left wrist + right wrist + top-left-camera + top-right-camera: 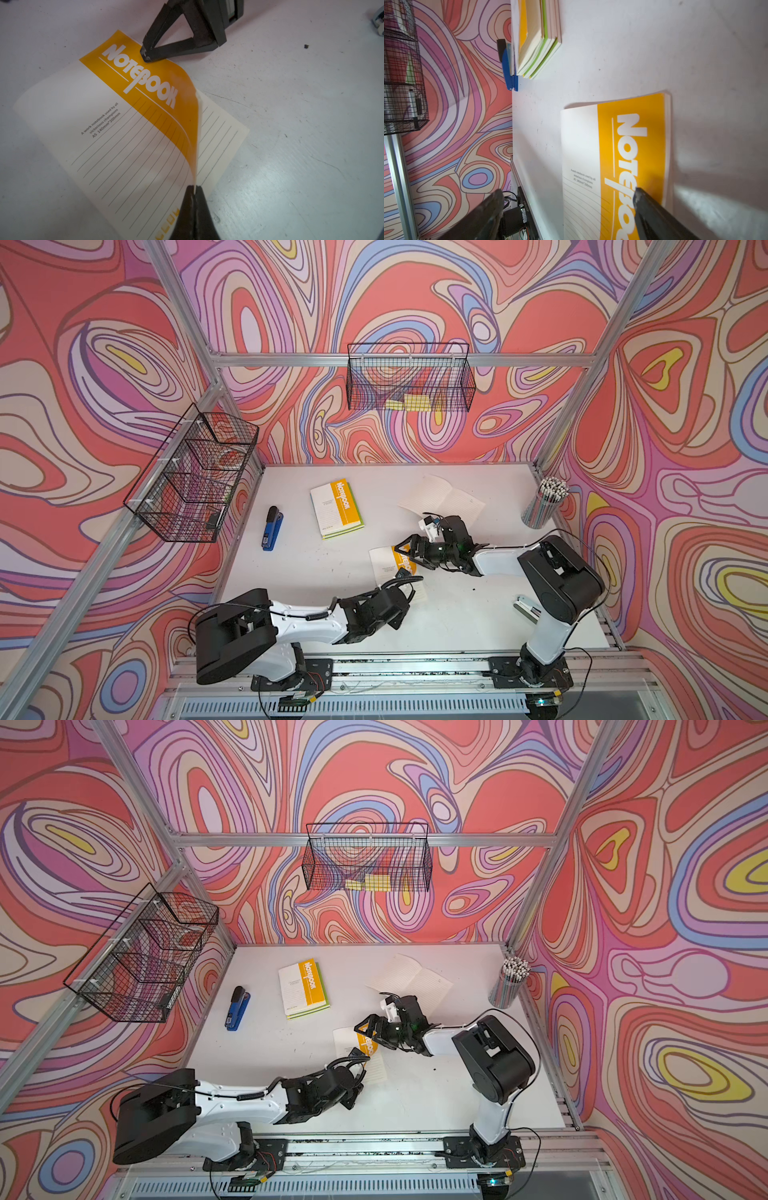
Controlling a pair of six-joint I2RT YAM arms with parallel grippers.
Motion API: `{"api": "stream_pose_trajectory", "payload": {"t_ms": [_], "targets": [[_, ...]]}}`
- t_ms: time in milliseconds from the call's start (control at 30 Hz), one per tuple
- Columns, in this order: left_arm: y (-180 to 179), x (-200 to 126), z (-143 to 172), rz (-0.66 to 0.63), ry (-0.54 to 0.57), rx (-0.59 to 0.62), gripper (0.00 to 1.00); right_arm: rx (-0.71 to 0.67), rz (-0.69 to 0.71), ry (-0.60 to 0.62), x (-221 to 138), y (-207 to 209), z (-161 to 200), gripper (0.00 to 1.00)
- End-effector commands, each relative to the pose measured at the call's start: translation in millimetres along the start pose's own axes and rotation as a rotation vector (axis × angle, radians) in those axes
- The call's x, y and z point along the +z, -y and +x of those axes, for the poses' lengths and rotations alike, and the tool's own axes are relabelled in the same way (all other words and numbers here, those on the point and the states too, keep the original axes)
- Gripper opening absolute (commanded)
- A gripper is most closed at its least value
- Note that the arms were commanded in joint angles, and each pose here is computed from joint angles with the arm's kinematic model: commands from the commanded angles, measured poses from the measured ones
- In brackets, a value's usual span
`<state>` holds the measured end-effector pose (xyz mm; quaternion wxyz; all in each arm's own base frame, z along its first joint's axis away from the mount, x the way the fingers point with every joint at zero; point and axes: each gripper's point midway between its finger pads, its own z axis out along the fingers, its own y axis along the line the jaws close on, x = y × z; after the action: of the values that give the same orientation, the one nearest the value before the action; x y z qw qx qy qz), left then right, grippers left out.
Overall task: Close the notebook
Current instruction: Close the notebook at the center of the board.
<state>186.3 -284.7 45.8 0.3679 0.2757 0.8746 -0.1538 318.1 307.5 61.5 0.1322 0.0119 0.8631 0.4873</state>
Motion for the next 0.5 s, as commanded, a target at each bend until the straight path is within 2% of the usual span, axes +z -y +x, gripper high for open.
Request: {"api": "stream_pose_trajectory", "payload": {"t_ms": [0,133,267,300,367,467], "targets": [[2,-2,-8,-0.009,0.015,0.024,0.0,0.02,0.022,-0.027,7,12,9,0.98],[1,-5,-10,-0.015,0.02,0.023,0.04,0.026,0.042,-0.029,7,20,13,0.98],[-2,-8,-12,-0.024,0.029,0.02,0.17,0.03,0.055,-0.037,7,26,17,0.98],[-3,-9,-11,-0.027,0.028,0.019,0.22,0.031,0.057,-0.036,7,27,18,0.98],[-4,-11,-12,-0.028,0.031,0.018,0.39,0.034,0.062,-0.038,7,29,19,0.98],[-4,-16,-15,-0.026,0.037,0.014,0.48,0.036,0.065,-0.04,7,31,20,0.98]]}}
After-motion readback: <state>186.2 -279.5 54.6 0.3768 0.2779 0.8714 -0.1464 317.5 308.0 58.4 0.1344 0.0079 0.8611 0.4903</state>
